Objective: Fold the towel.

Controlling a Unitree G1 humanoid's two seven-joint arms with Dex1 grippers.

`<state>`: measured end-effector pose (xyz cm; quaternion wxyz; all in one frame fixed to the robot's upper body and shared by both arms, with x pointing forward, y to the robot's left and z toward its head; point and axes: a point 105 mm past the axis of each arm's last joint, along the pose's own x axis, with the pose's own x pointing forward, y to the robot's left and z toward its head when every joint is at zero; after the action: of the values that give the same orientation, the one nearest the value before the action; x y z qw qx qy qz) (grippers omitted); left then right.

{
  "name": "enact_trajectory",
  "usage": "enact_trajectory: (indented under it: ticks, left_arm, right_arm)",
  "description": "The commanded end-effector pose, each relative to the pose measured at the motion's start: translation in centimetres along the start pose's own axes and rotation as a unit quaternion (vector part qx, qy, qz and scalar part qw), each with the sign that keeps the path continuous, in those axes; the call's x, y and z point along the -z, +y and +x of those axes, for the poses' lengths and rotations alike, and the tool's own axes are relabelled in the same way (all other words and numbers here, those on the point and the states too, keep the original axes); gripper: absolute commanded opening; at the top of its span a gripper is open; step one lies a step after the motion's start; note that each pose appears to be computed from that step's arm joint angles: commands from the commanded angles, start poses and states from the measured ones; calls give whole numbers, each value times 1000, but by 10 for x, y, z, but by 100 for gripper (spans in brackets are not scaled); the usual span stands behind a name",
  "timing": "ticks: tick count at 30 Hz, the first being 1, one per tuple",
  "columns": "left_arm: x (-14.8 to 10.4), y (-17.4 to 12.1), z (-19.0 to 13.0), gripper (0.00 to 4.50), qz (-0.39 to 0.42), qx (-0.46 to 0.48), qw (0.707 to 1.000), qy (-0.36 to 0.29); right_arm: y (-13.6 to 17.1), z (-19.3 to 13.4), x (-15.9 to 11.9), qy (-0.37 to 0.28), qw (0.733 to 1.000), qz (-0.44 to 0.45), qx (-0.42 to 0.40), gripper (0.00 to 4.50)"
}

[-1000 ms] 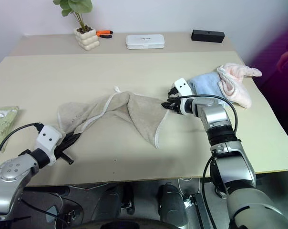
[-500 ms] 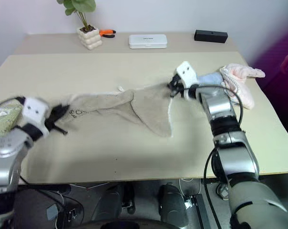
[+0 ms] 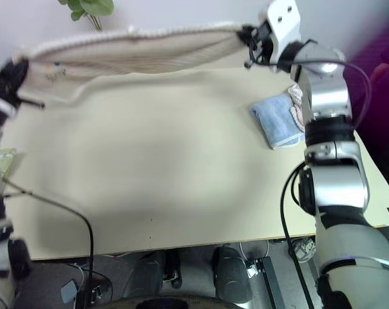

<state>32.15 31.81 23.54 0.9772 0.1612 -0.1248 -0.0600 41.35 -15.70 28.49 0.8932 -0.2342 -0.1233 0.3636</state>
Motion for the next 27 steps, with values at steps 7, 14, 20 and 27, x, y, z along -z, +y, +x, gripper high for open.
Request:
enact_trajectory:
  ticks: [7,14,20,27]
  left_arm:
    - [39,-50,-106,0,-29,140,977,161]
    - [50,-60,-143,0,-67,188,950,240]
    - [48,-46,-124,0,-50,156,963,214]
    - [60,-34,-101,0,-43,120,971,203]
  right_arm:
    - [81,-71,43,104,971,85,-197,5]
    - [105,-107,45,146,941,127,-278,5]
    - [83,-74,54,135,965,77,-209,5]
    - [73,-37,75,140,974,50,-171,5]
